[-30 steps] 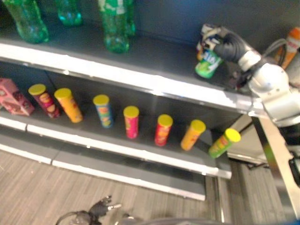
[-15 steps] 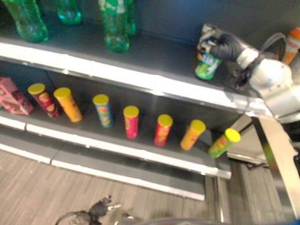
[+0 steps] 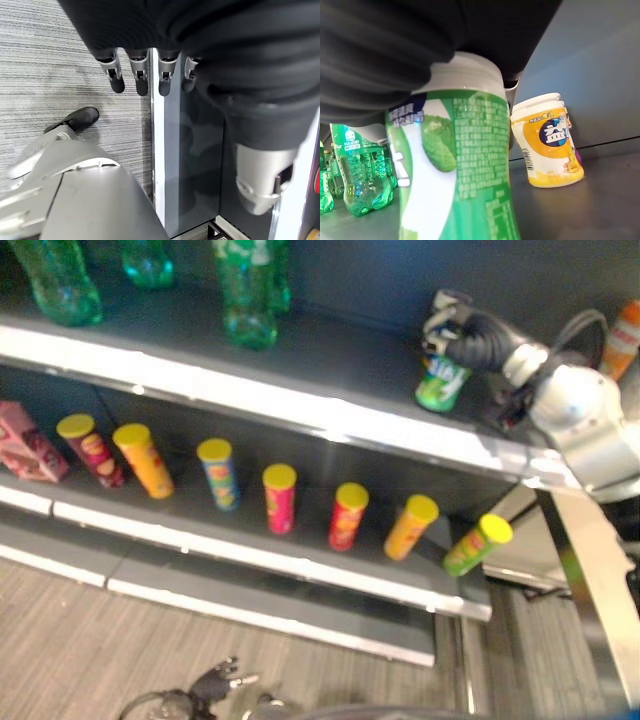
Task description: Put the goods on the table back onto the shelves and tidy them up.
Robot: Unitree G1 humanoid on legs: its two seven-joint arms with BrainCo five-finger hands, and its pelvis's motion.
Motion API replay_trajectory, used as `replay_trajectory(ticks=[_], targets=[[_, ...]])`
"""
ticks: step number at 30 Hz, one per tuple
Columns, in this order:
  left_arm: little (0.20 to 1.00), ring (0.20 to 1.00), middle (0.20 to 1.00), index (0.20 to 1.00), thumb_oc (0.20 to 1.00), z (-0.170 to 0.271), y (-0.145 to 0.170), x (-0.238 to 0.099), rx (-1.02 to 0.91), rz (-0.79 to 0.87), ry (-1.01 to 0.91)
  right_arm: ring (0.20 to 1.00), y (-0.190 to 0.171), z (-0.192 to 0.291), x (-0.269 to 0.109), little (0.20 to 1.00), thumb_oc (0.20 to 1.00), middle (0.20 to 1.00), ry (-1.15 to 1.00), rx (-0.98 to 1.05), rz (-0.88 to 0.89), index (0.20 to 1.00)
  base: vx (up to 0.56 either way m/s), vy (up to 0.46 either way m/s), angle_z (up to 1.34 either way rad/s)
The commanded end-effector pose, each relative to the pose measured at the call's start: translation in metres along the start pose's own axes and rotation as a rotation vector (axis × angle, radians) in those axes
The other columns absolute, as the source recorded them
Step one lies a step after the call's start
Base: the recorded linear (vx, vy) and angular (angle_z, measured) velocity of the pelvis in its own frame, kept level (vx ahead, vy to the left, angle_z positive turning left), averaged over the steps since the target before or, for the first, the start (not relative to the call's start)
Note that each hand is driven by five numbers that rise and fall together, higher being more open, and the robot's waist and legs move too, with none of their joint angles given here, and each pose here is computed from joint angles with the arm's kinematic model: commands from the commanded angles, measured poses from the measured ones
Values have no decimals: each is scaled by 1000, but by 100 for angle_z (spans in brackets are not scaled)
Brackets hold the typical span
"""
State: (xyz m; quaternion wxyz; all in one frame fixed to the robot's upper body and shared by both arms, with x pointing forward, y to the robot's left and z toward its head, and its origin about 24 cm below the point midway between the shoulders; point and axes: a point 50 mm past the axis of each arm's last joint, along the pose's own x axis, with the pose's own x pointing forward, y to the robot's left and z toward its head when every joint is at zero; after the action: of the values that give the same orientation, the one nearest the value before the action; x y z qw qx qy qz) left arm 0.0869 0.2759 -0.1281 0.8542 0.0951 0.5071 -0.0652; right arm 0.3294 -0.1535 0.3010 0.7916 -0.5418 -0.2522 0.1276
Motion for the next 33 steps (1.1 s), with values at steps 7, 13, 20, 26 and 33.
replay_trajectory(ticks=[7, 13, 20, 26, 33], targets=[[1000, 1000, 1000, 1000, 1000, 13, 11, 0, 37, 16, -49, 200, -19, -3, -2, 200, 200, 200, 19, -63, -41, 200, 0, 0, 0], [1000, 1000, 1000, 1000, 1000, 13, 12, 0, 40, 21, -44, 200, -14, -8, -6, 200, 200, 200, 39, -56, -24, 200, 0, 0, 0], [1000, 1000, 1000, 1000, 1000, 14, 11, 1, 41, 16, -48, 802, -14, -9, -6, 802, 802, 802, 39, -62, -25, 802, 0, 0, 0], [1000, 1000, 1000, 1000, 1000, 14, 12, 0, 42, 16, -48, 1000, -18, -7, -6, 1000, 1000, 1000, 32, -75, -43, 1000, 0, 0, 0], [1000, 1000, 1000, 1000, 1000, 13, 12, 1, 42, 15, -42, 1000, -30, -2, -9, 1000, 1000, 1000, 7, -109, -118, 1000, 0, 0, 0]])
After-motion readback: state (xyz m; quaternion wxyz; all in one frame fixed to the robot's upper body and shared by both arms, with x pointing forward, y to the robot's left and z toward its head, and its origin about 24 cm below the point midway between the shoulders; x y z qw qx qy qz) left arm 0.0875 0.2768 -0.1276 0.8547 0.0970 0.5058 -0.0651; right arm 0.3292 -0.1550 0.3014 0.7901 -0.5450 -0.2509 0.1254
